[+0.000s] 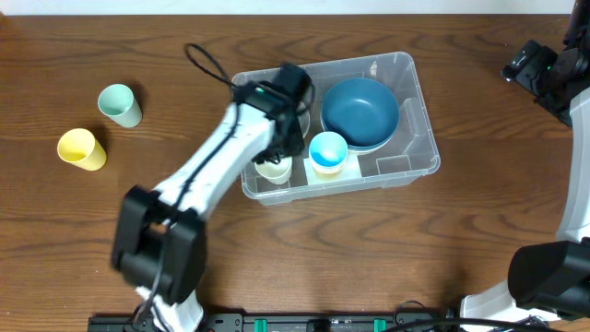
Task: Pack container
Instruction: 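Release the white cup and move the left gripper to the mint cup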
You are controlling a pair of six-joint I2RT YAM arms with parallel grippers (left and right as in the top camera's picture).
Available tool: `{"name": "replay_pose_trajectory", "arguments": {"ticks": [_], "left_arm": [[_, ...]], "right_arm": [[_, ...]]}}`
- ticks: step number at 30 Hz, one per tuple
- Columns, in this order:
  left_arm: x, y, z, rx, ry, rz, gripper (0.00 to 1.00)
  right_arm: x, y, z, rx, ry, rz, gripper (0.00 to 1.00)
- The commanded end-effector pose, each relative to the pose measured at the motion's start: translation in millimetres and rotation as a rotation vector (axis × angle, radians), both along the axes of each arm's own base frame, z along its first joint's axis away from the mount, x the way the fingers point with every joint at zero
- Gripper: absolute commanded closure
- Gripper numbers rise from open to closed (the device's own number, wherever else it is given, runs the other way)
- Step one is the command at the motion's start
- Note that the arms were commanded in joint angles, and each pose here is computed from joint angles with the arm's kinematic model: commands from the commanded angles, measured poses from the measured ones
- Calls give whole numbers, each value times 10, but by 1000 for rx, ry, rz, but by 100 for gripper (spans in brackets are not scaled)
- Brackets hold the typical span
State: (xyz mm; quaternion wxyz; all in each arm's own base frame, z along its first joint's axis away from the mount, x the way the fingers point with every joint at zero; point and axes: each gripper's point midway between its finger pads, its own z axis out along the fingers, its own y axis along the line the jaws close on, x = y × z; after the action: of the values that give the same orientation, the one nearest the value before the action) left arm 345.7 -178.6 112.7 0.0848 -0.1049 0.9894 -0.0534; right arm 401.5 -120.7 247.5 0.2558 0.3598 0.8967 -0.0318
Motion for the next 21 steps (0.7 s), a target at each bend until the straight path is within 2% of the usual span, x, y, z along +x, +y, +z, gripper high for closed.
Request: {"name": "replay_pose_trajectory", "arguments": {"ticks": [1, 11, 14, 19, 21], "left_arm": [[40, 3, 597, -68, -145, -46, 54], [-82, 147, 1167, -102, -290, -69, 53], [19, 437, 1241, -52, -332, 6, 49], [248, 1168, 1222, 66, -353, 120, 49], [362, 1473, 1230, 118, -376, 131, 44]], "right_arm": [[-10, -40, -23, -1, 6, -22, 1], [-10, -40, -23, -1, 6, -22, 1], [-9, -41, -25, -2, 6, -22, 1], [-10, -41, -23, -2, 6, -22, 1], [-10, -40, -23, -1, 6, -22, 1]]}}
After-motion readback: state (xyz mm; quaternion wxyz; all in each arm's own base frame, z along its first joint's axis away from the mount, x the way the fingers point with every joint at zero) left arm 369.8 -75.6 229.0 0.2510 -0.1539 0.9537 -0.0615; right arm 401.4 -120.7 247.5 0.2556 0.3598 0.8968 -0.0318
